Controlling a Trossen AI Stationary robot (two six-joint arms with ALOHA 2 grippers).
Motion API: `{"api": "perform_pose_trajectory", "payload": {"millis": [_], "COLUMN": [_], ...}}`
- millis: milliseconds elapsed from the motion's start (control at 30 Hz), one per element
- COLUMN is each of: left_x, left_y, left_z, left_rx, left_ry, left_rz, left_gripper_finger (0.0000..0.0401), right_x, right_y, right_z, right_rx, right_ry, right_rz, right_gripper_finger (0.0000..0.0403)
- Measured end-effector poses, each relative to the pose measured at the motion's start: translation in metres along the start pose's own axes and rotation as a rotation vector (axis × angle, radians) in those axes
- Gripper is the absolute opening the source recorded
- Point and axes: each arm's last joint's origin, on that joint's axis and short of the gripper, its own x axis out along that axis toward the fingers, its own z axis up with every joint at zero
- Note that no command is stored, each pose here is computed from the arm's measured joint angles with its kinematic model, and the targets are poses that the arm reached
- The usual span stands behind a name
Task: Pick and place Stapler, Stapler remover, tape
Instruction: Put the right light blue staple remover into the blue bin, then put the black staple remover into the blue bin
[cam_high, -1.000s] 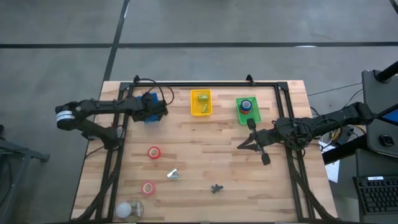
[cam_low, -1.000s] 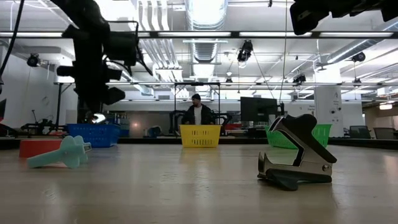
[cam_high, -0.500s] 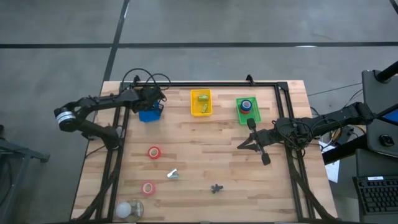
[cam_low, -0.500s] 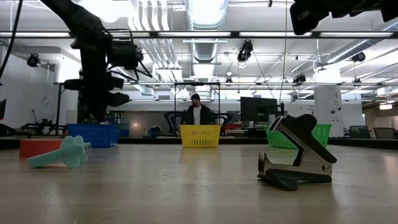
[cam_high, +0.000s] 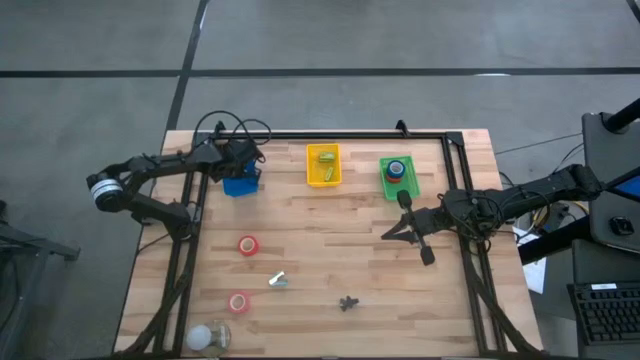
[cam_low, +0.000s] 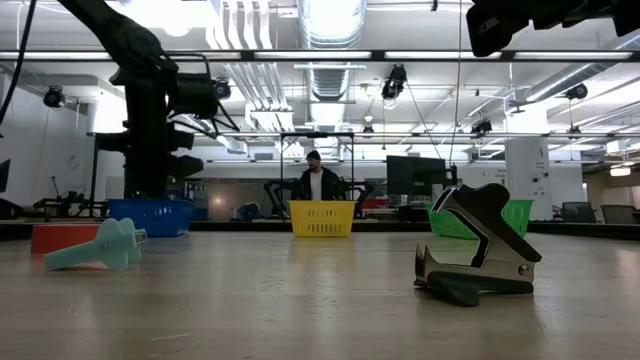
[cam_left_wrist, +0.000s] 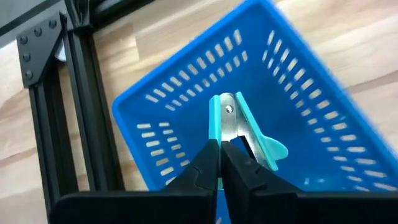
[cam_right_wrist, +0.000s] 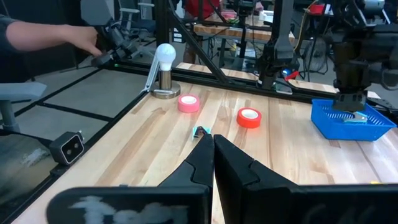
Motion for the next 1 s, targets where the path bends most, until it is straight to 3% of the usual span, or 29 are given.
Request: {"api": "perform_pose_trajectory", "payload": {"millis": [300, 533, 733, 1000], "left_x": [0.004, -0.007, -0.033, -0.08], "left_y": [0.0, -0.005, -0.026, -0.083], "left_z": [-0.002, 0.01, 0.019, -0.002], "left_rx": [-0.011, -0.017, 0.013, 0.128], "left_ry": [-0.018, -0.055, -0.094, -0.25], "left_rz": [0.003, -0.045, -0.22, -0.579], "left_gripper_finger": [0.0102, 0.016, 0.0169, 0.0167], "right_x": [0.0, 0.0, 0.0, 0.0], "right_y": [0.0, 0.0, 0.0, 0.0], "right_z": [0.001, 0.0, 0.0, 0.0], "right_rx": [0.0, -0.006, -0.011, -0.01], "right_ry": [-0.007, -0.006, -0.005, -0.004], "right_rz": [-0.001, -0.001, -0.001, -0.001], "right_gripper_finger": [0.0008, 0.0008, 0.0008, 0.0008]}}
